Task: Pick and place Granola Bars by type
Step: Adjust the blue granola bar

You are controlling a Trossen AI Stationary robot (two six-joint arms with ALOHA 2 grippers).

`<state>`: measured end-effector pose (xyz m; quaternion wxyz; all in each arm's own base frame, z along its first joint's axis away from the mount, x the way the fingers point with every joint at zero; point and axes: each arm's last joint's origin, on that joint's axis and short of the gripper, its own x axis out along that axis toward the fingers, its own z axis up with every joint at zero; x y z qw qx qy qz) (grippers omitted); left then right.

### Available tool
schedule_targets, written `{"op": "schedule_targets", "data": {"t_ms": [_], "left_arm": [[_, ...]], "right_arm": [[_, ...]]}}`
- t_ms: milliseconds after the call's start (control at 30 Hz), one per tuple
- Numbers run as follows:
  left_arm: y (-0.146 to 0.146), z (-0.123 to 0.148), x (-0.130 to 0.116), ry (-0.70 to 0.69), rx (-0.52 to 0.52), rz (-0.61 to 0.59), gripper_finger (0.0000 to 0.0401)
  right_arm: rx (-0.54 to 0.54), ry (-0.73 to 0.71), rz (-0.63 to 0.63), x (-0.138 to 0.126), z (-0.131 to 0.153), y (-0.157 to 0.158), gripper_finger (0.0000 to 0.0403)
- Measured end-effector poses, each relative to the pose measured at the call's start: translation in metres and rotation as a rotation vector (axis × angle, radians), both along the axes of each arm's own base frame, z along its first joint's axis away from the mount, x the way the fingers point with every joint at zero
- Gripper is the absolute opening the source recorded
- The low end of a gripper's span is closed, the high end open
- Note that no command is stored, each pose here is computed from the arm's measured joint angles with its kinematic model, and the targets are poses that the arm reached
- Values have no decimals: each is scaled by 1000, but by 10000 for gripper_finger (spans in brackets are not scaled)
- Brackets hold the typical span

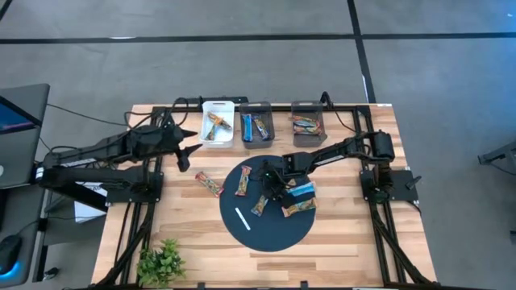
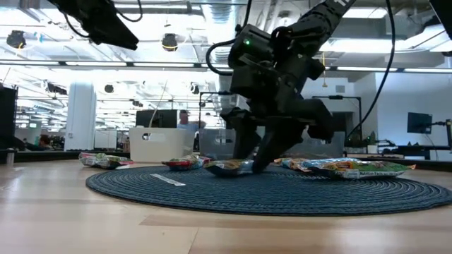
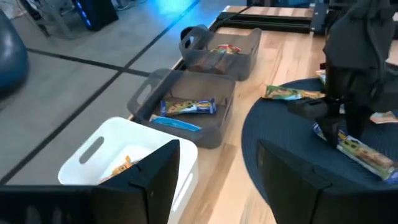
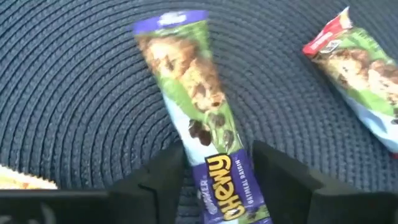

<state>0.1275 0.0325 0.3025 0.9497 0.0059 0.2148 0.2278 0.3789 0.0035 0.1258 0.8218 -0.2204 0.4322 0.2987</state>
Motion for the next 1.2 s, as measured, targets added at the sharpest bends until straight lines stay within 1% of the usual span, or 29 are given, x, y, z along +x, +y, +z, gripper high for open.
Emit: {"op": "schedule_targets", "data": {"t_ms": [167,300,433,600,767,967,1067,1200], "left_arm": [[-3,-5,1,1,-13,-2,205],[-3,-10,2,13,-14,-4,205],[-3,-15,3,23,-20,0,205],[-3,-20,3,41,-31,4,205],[-3,-21,3,50,-34,3,205],[-3,-21,2,55,-35,3,205],[-3,-21,2,55,-35,3,205],[-3,-21,2,54,-35,3,205]], "right_arm": [[-9,1,14,-1,0,-1,110],[-13,-7,18,0,2,-3,80],[-38,-19,11,3,5,-4,74],[-88,-63,-18,3,20,-7,73],[-80,-104,-39,2,34,-8,73],[-71,-92,-45,0,34,-8,73],[-70,-76,-51,0,29,-8,73],[-60,-68,-83,0,28,-13,73]]}}
